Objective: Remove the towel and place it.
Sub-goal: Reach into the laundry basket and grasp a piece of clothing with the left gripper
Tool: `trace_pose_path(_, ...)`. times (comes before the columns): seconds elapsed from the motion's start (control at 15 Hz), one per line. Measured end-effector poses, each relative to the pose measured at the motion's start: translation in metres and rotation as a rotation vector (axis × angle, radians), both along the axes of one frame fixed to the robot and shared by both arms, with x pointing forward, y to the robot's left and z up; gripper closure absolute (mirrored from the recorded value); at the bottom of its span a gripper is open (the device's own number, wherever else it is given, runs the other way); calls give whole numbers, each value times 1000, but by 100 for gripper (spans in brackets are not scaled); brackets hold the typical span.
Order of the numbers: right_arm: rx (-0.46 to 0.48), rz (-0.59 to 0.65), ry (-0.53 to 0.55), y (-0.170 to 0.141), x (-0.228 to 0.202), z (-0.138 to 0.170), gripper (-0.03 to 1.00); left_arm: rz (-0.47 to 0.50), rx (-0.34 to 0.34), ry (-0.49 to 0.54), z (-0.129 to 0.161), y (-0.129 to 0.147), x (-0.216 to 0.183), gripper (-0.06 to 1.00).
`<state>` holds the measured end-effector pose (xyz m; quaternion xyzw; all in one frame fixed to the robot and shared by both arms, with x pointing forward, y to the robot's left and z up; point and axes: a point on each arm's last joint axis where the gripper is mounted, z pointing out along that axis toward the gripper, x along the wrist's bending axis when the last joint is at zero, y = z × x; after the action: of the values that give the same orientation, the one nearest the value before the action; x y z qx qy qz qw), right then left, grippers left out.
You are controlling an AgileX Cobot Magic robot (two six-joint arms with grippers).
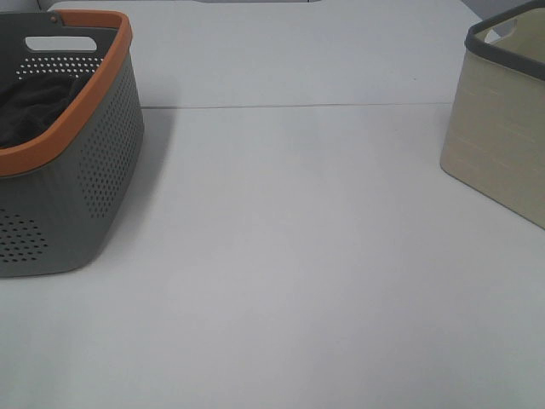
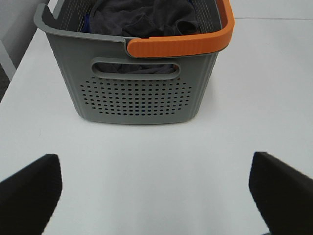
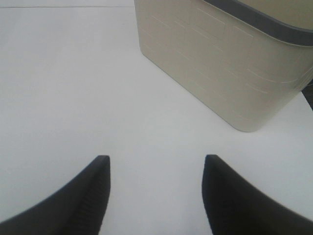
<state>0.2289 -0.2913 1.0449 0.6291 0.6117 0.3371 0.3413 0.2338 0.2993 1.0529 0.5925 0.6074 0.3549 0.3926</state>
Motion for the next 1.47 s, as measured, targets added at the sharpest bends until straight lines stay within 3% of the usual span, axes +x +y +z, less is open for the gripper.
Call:
trace_pose_path(0.2, 0, 0, 0, 0, 0, 0, 47, -13, 27, -1, 0, 0, 0, -4)
trace_pose_path(0.4, 0, 0, 0, 0, 0, 0, 47, -93, 86, -8, 0, -4, 0, -4)
trace_pose_path(1.47, 0, 0, 0, 0, 0, 0, 47, -111, 79, -10, 0, -6, 0, -4)
